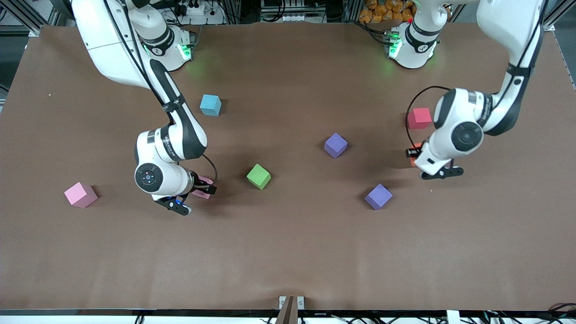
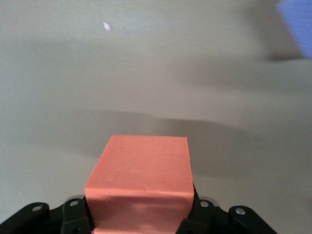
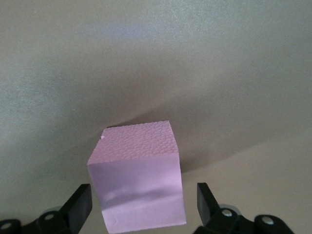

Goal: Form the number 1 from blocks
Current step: 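Grasp the orange block with the left gripper while the right gripper grasps pink, then set orange at center with the left gripper while the right gripper lifts pink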

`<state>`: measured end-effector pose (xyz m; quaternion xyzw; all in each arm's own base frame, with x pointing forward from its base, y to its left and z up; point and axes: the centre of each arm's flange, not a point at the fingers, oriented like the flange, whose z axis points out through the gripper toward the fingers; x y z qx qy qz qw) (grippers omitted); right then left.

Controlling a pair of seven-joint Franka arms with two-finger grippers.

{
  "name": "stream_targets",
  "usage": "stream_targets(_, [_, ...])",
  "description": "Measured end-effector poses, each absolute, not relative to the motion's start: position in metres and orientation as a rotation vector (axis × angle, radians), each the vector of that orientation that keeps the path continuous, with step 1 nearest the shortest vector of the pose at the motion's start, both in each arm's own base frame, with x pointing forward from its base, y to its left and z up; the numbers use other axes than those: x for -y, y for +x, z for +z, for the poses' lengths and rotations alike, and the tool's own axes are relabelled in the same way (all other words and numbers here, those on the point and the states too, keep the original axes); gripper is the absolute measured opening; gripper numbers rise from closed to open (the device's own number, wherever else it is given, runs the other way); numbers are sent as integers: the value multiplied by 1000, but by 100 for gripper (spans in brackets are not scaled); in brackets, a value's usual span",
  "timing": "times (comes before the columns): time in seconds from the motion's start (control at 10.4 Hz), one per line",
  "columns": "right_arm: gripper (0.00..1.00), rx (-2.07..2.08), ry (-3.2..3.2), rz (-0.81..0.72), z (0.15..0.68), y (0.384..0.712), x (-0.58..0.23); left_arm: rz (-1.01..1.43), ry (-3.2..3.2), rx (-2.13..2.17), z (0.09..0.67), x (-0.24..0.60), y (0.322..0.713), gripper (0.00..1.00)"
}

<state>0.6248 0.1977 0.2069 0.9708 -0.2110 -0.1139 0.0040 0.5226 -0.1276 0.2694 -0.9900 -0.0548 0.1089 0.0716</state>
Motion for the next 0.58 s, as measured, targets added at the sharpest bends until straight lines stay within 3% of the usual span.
stream_targets(0.1, [93, 661, 3041, -359, 206, 625, -198, 310, -2972, 172, 280, 162, 512, 64])
stream_targets(0.29, [68, 655, 3040, -362, 204, 624, -199, 282, -2973, 195, 286, 236, 483, 64])
stream_targets(0.58, [59, 623, 3050, -359, 204, 624, -200, 212, -3019, 290, 308, 344, 451, 64])
